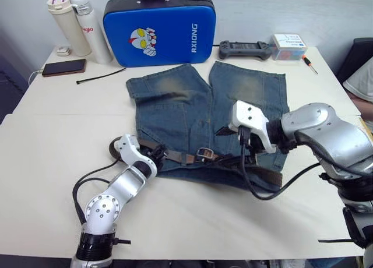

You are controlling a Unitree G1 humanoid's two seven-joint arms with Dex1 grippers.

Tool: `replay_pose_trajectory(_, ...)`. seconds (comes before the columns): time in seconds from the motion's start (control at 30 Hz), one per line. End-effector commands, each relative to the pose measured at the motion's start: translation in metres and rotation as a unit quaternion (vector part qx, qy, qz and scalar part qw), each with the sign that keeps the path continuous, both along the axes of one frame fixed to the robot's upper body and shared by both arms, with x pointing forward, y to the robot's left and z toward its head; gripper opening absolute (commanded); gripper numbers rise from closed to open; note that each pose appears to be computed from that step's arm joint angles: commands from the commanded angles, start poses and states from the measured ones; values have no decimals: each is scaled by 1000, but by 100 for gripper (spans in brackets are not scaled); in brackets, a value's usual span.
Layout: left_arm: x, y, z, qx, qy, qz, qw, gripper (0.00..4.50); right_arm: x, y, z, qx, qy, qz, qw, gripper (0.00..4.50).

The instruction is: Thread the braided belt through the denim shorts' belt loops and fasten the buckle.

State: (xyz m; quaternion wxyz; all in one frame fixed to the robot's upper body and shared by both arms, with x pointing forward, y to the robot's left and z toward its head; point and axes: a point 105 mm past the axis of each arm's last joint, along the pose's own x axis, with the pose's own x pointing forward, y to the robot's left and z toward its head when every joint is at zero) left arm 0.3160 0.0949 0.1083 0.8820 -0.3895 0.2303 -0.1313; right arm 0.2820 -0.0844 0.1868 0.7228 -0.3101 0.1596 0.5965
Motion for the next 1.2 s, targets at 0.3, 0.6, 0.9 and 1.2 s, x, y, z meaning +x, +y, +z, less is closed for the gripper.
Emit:
replay_pose_trajectory(0.3,-19,-24,-16,63,38,-110,991,0,24,33,-28,-45,-185,65,980,439)
replay_pose_trajectory(0.6,-21,-23,-20,68,47,-109,991,0,22,29,-33,-53,-202,86,974,389)
replay_pose_trajectory(0.9,-22,-24,-22,71,51,-115,990,0,25,19,-30,-53,-199,68,976,10)
replay_pose_trajectory(1.2,-23,-24,-19,65,42,-126,989,0,27,13,-28,-49,-180,47,981,10)
